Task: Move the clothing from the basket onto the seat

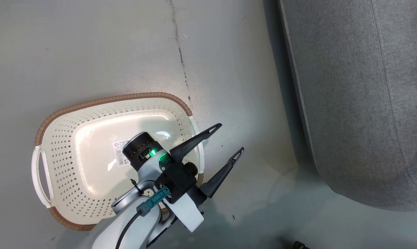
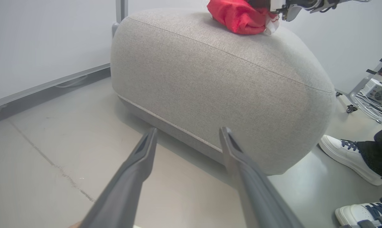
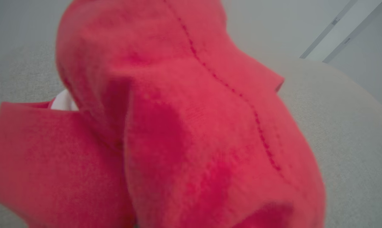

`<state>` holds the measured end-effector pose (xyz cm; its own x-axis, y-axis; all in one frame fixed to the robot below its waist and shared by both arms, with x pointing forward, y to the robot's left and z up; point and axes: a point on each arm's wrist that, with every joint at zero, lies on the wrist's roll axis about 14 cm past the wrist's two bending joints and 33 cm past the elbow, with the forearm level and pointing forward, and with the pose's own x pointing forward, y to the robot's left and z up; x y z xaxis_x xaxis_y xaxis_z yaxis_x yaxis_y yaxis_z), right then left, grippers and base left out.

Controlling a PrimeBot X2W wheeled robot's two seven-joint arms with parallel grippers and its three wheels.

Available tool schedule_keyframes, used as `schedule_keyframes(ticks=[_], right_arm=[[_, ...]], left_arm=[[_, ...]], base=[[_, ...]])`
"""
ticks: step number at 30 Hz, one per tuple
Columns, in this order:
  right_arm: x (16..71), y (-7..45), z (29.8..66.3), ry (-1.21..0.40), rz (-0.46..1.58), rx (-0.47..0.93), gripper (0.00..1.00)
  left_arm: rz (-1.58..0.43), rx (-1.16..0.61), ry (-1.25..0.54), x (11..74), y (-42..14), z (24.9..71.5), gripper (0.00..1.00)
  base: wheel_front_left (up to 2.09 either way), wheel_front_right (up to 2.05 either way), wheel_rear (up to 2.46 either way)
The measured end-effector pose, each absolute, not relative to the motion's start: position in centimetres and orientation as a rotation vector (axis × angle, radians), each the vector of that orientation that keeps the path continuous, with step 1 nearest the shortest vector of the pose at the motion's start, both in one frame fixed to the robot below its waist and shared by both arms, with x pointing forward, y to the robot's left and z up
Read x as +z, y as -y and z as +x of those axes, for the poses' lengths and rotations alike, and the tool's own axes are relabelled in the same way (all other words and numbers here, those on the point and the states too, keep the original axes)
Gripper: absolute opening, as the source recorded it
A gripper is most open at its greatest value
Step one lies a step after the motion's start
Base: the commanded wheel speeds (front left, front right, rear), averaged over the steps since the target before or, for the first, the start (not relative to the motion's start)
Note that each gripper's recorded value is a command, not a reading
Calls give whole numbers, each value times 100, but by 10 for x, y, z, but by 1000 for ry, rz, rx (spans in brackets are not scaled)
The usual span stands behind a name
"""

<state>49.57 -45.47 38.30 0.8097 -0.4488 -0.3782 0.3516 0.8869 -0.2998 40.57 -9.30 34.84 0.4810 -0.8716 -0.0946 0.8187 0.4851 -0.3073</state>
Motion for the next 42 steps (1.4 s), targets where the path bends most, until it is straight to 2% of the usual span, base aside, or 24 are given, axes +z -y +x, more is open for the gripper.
schedule_keyframes(ticks=[1, 2, 15, 19, 27, 31, 35, 37, 38, 41, 42], right_arm=[[384, 454, 495, -456, -220, -428, 84], [385, 453, 494, -455, -218, -426, 100], [423, 461, 460, -410, -228, -440, 100], [451, 463, 449, -347, -231, -441, 100], [499, 473, 403, -252, -247, -447, 100], [539, 480, 391, -137, -250, -463, 100], [590, 477, 387, 46, -216, -466, 100], [620, 464, 387, 173, -180, -440, 100], [620, 464, 387, 173, -180, -440, 100], [661, 429, 381, 345, -183, -355, 100], [661, 429, 381, 345, -183, -355, 100]], left_arm=[[-235, -1043, -249, 350, 94, 405, 100], [-239, -1044, -247, 353, 95, 403, 100], [-234, -1066, -176, 396, 106, 391, 100], [-232, -1069, -132, 419, 110, 388, 100], [-254, -1066, -27, 475, 121, 371, 100], [-253, -1066, 7, 492, 122, 362, 100], [-255, -1050, 37, 507, 121, 356, 100], [-256, -1035, 49, 512, 118, 354, 100], [-256, -1035, 49, 512, 118, 354, 100], [-251, -983, 78, 524, 106, 356, 100], [-251, -983, 78, 524, 106, 356, 100]], base=[[0, 0, 0], [0, 0, 0], [0, 0, 0], [0, 0, 0], [0, 0, 0], [0, 0, 0], [0, 0, 0], [0, 0, 0], [0, 0, 0], [0, 0, 0], [0, 0, 0]])
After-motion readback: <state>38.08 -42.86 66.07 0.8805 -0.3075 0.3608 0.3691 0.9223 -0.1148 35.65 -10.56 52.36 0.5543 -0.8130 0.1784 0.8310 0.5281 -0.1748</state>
